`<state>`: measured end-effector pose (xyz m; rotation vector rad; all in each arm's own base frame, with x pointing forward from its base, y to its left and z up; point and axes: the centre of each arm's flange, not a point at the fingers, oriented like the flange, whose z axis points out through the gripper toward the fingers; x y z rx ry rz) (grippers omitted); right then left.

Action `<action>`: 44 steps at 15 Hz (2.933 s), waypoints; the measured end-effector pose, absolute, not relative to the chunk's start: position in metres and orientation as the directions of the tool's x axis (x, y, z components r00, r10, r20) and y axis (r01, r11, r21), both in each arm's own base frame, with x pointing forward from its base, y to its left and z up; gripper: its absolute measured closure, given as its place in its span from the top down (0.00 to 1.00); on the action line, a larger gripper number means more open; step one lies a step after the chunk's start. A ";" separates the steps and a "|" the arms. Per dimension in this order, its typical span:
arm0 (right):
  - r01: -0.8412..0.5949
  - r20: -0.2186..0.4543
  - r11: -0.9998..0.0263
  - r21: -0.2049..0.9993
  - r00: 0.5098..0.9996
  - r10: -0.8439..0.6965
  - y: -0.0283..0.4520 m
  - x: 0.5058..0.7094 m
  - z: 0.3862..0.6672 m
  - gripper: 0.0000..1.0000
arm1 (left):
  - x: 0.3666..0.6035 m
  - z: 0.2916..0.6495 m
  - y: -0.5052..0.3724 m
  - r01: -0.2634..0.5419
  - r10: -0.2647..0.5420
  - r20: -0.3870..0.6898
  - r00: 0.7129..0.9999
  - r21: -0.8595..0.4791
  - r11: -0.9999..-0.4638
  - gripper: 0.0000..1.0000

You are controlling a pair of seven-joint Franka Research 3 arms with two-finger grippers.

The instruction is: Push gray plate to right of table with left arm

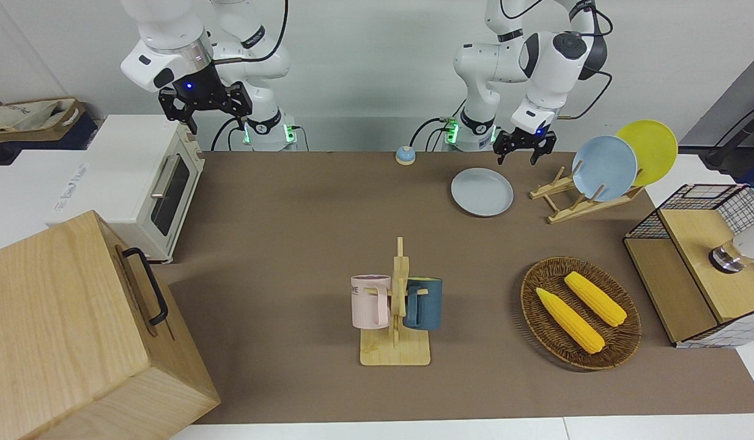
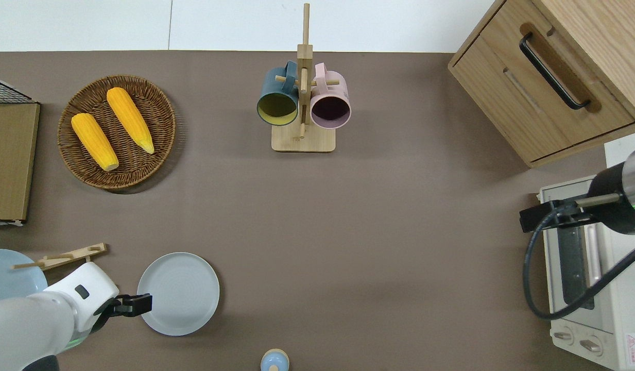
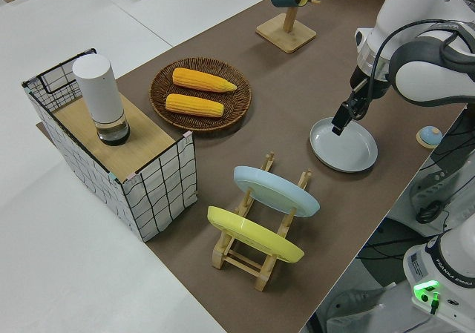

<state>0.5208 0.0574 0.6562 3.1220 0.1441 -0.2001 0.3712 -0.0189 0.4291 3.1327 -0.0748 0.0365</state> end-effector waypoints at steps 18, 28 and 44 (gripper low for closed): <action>0.092 -0.128 -0.996 0.004 0.988 0.091 0.057 0.521 0.656 0.99 | 0.388 0.370 -0.003 -0.021 -0.021 0.067 0.998 0.000 -1.000 1.00; 0.092 -0.128 -0.996 0.004 0.988 0.091 0.057 0.521 0.656 0.99 | 0.388 0.323 -0.001 -0.021 -0.021 0.080 0.997 -0.004 -1.000 1.00; 0.092 -0.128 -0.996 0.004 0.988 0.091 0.057 0.521 0.656 0.99 | 0.385 0.310 -0.002 -0.026 -0.027 0.072 0.997 -0.006 -1.000 0.21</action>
